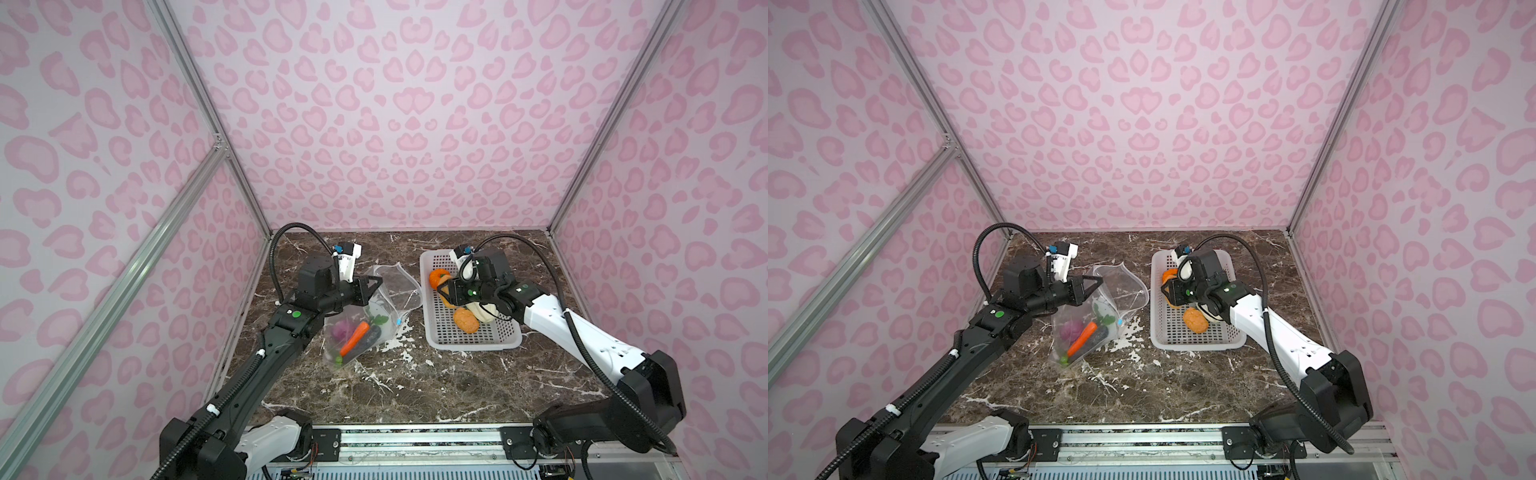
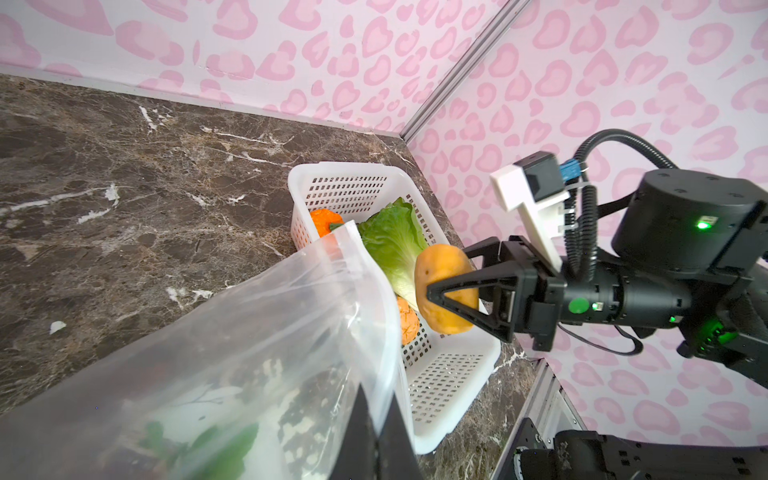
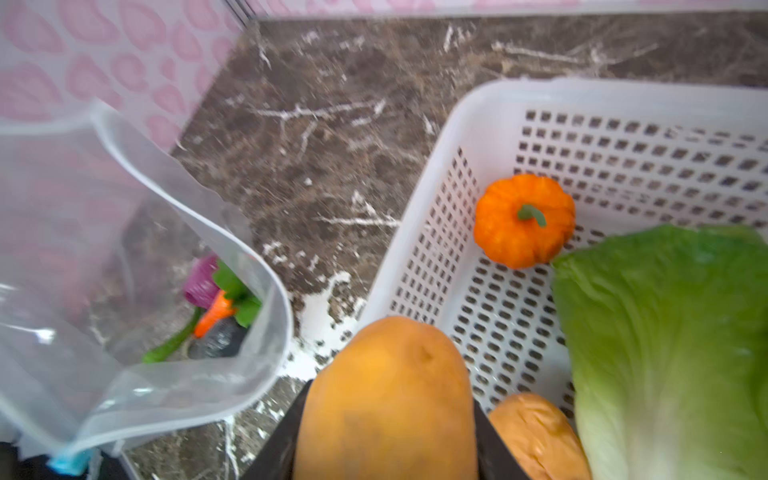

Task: Place the food in the zip-top bag and seal the zipper
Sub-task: 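Grasp the yellow potato in the basket with the right gripper, then carry the yellow potato into the open bag with the right gripper, then release the potato and withdraw the right gripper toward the basket, then grasp the tan potato beside the lettuce with the right gripper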

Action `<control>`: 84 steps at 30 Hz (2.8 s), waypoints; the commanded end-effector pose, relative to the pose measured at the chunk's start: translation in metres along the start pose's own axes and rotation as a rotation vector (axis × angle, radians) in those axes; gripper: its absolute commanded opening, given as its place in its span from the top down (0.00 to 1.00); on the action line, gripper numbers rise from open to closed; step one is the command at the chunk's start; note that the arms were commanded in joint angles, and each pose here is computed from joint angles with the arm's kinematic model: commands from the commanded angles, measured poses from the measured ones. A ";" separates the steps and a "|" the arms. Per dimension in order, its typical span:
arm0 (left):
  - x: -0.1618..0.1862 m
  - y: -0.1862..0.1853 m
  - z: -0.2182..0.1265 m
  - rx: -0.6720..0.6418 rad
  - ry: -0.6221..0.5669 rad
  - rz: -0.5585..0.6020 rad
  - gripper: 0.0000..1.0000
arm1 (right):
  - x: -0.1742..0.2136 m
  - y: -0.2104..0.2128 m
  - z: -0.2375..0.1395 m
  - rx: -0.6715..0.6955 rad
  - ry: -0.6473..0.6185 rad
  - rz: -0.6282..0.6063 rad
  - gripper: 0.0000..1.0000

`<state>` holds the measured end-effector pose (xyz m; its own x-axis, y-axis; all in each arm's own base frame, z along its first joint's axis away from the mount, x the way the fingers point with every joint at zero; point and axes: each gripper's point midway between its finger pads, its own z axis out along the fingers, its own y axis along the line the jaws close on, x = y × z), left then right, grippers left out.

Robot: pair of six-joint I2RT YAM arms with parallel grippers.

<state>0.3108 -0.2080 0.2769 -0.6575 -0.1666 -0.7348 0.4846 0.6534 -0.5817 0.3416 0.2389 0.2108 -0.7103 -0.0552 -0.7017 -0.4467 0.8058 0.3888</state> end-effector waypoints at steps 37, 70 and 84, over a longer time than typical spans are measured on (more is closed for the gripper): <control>-0.002 -0.010 0.001 0.051 -0.005 0.008 0.98 | 0.040 0.083 0.096 -0.078 0.072 -0.253 0.39; 0.000 -0.008 0.003 0.041 -0.001 0.003 0.98 | 0.060 -0.064 -0.005 0.387 0.264 -0.221 0.24; 0.001 -0.006 0.005 0.028 0.003 0.006 0.98 | 0.097 -0.099 0.011 0.522 0.541 -0.284 0.23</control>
<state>0.3076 -0.2157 0.2736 -0.6756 -0.1556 -0.7206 0.4912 0.6339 -0.5974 0.3258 0.1701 0.1044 -0.8280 -0.4364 -0.3521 -0.4206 0.8987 -0.1246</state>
